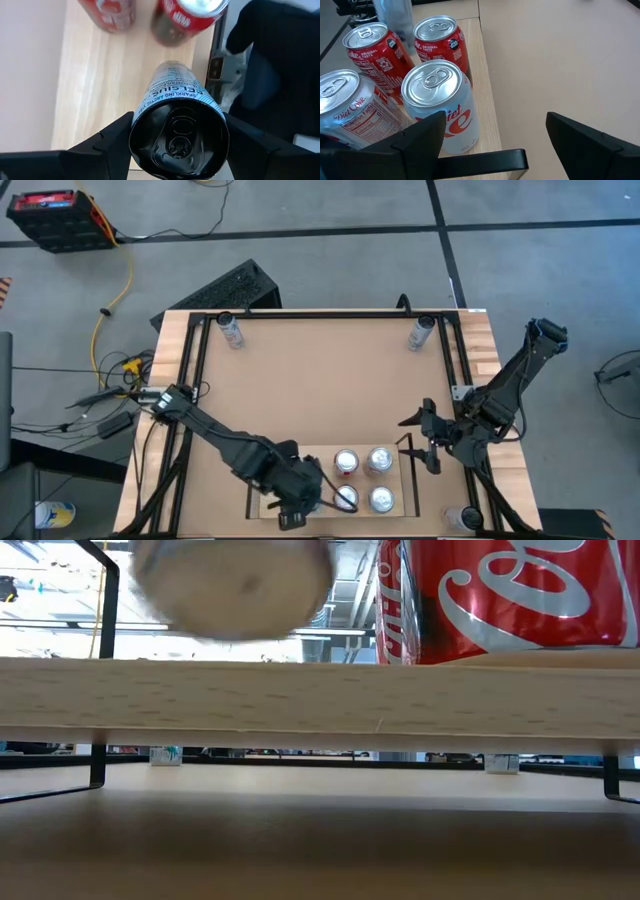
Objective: Place canned beverage on shelf
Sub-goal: Put the bottom white blue soda can on the shelf
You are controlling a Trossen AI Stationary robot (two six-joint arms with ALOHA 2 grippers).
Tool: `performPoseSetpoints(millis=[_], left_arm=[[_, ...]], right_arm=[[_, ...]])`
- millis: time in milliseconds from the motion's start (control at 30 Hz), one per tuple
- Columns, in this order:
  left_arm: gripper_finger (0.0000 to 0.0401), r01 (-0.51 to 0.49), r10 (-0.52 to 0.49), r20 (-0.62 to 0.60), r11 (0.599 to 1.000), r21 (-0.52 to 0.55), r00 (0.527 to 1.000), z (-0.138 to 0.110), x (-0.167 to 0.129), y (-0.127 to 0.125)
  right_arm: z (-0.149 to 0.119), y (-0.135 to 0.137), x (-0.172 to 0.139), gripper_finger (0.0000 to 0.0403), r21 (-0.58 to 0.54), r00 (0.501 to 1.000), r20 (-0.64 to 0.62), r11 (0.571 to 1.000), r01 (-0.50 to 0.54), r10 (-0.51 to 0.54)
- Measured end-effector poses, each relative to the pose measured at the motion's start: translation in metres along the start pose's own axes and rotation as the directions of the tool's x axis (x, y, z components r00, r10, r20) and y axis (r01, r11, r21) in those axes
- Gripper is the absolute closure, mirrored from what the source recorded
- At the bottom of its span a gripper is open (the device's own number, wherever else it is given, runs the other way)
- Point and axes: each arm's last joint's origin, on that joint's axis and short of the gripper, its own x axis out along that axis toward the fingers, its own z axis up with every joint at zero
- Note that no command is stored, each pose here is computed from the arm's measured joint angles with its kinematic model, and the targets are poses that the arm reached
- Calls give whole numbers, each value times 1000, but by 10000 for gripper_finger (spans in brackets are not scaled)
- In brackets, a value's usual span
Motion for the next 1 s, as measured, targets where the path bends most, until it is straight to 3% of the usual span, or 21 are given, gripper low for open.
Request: performPoseSetpoints(millis=[433, 633, 1000], left_arm=[[167, -10, 10, -50, 1000, 11, 999, 3, 14, 5], [139, -19, 19, -46, 1000, 12, 999, 3, 14, 5], [131, -26, 26, -39, 1000, 5, 999, 6, 14, 8]], right_arm=[[0, 0, 0, 33, -2, 1000, 1, 1000, 4, -4], [0, 0, 0, 33, -3, 1000, 2, 1000, 5, -5], [0, 0, 0, 33, -2, 1000, 2, 1000, 6, -6]])
